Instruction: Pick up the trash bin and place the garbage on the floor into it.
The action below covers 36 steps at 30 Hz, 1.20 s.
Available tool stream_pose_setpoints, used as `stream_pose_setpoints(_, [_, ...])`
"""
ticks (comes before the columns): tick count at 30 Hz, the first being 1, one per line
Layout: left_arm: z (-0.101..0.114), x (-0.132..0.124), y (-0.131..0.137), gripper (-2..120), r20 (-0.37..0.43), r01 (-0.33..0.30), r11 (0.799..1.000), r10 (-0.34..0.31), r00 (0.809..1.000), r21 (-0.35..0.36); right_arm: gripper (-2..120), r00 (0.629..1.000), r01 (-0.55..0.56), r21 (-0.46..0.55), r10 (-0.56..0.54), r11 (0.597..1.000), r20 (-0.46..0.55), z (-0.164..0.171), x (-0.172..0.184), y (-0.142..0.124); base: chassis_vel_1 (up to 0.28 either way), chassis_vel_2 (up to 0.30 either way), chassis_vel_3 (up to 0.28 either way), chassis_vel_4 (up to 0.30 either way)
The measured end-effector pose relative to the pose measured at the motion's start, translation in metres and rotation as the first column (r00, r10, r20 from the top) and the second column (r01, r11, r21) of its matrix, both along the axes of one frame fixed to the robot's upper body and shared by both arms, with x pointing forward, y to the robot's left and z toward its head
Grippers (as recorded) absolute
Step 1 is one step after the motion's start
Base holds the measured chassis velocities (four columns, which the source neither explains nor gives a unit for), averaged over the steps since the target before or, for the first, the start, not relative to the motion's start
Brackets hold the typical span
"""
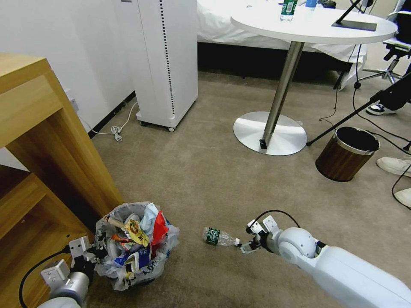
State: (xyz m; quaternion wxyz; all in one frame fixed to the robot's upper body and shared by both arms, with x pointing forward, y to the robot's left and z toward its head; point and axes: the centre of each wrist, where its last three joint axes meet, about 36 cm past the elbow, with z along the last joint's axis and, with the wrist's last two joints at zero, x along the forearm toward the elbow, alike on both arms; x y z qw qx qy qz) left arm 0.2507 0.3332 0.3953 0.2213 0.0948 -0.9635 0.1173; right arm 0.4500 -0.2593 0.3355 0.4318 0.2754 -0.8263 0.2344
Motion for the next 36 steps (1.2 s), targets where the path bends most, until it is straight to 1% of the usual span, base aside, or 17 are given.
stream_pose_setpoints(1, [-0.001, -0.002, 0.0, 1, -0.001, -0.005, 1.0, 0.005, 1.0, -0.001, 100, 0.999, -0.043, -0.016, 0.043, 0.999, 0.016, -0.009, 0.012, 0.004, 0.0, 0.0, 0.0, 0.0])
stream_pose_setpoints(2, [-0.001, -0.002, 0.0, 1, -0.001, -0.005, 1.0, 0.005, 1.0, -0.001, 100, 0.999, -0.043, -0.016, 0.043, 0.999, 0.016, -0.009, 0.012, 0.004, 0.0, 0.0, 0.0, 0.0])
stream_pose_setpoints(4, [-0.001, -0.003, -0.001, 1, -0.001, -0.008, 1.0, 0.008, 1.0, 0.0, 100, 0.997, -0.07, -0.018, 0.07, 0.997, 0.037, -0.021, 0.018, 0.015, 0.0, 0.0, 0.0, 0.0])
stream_pose_setpoints(7, [-0.001, -0.004, -0.001, 1, 0.001, -0.007, 1.0, 0.007, 1.0, 0.0, 100, 0.996, -0.082, -0.018, 0.083, 0.996, 0.038, -0.028, 0.018, 0.021, 0.0, 0.0, 0.0, 0.0])
stream_pose_setpoints(9, [0.002, -0.003, 0.001, 1, 0.008, -0.005, 1.0, 0.005, 1.0, 0.003, 100, 0.993, -0.108, -0.021, 0.109, 0.994, 0.039, -0.042, 0.012, 0.03, 0.0, 0.0, 0.0, 0.0])
stream_pose_setpoints(15, [0.003, -0.001, 0.001, 1, 0.014, -0.005, 1.0, 0.005, 1.0, -0.001, 100, 0.988, -0.144, -0.038, 0.146, 0.989, 0.043, -0.059, 0.012, 0.044, 0.0, 0.0, 0.0, 0.0])
stream_pose_setpoints(23, [0.002, -0.001, -0.002, 1, 0.015, -0.004, 1.0, 0.005, 1.0, -0.008, 100, 0.985, -0.16, -0.063, 0.164, 0.985, 0.055, -0.082, 0.012, 0.05, 0.0, 0.0, 0.0, 0.0])
stream_pose_setpoints(24, [0.002, -0.001, -0.002, 1, 0.016, -0.004, 1.0, 0.004, 1.0, -0.009, 100, 0.985, -0.16, -0.067, 0.164, 0.985, 0.059, -0.089, 0.01, 0.052, 0.0, 0.0, 0.0, 0.0])
stream_pose_setpoints(25, [0.002, -0.001, -0.002, 1, 0.015, -0.004, 1.0, 0.004, 1.0, -0.008, 97, 0.985, -0.155, -0.068, 0.16, 0.986, 0.064, -0.094, 0.009, 0.054, 0.0, 0.0, 0.0, 0.0])
stream_pose_setpoints(26, [0.002, -0.001, -0.002, 1, 0.015, -0.004, 1.0, 0.004, 1.0, -0.008, 97, 0.985, -0.155, -0.068, 0.16, 0.986, 0.064, -0.094, 0.009, 0.054, 0.0, 0.0, 0.0, 0.0])
stream_pose_setpoints(27, [0.002, -0.001, -0.002, 1, 0.015, -0.005, 1.0, 0.005, 1.0, -0.008, 91, 0.986, -0.15, -0.072, 0.155, 0.986, 0.07, -0.099, 0.008, 0.055, 0.0, 0.0, 0.0, 0.0])
stream_pose_setpoints(29, [0.003, -0.001, -0.002, 1, 0.017, -0.005, 1.0, 0.005, 1.0, -0.009, 83, 0.985, -0.146, -0.072, 0.152, 0.987, 0.077, -0.103, 0.008, 0.057, 0.0, 0.0, 0.0, 0.0])
stream_pose_setpoints(30, [0.003, -0.001, -0.002, 1, 0.017, -0.005, 1.0, 0.005, 1.0, -0.009, 83, 0.985, -0.146, -0.072, 0.152, 0.987, 0.077, -0.103, 0.008, 0.057, 0.0, 0.0, 0.0, 0.0])
stream_pose_setpoints(32, [0.003, -0.001, -0.002, 1, 0.02, -0.005, 1.0, 0.005, 1.0, -0.01, 73, 0.985, -0.15, -0.065, 0.155, 0.987, 0.081, -0.103, 0.006, 0.058, 0.0, 0.0, 0.0, 0.0])
stream_pose_setpoints(34, [0.003, -0.001, -0.002, 1, 0.021, -0.005, 1.0, 0.005, 1.0, -0.01, 71, 0.984, -0.15, -0.063, 0.155, 0.987, 0.083, -0.103, 0.006, 0.059, 0.0, 0.0, 0.0, 0.0])
stream_pose_setpoints(35, [0.004, 0.0, -0.002, 1, 0.023, -0.004, 1.0, 0.004, 1.0, -0.01, 64, 0.984, -0.145, -0.066, 0.151, 0.987, 0.092, -0.103, 0.005, 0.057, 0.0, 0.0, 0.0, 0.0])
stream_pose_setpoints(36, [0.003, 0.0, -0.002, 1, 0.024, -0.004, 1.0, 0.004, 1.0, -0.01, 59, 0.984, -0.144, -0.066, 0.15, 0.987, 0.095, -0.103, 0.005, 0.057, 0.0, 0.0, 0.0, 0.0])
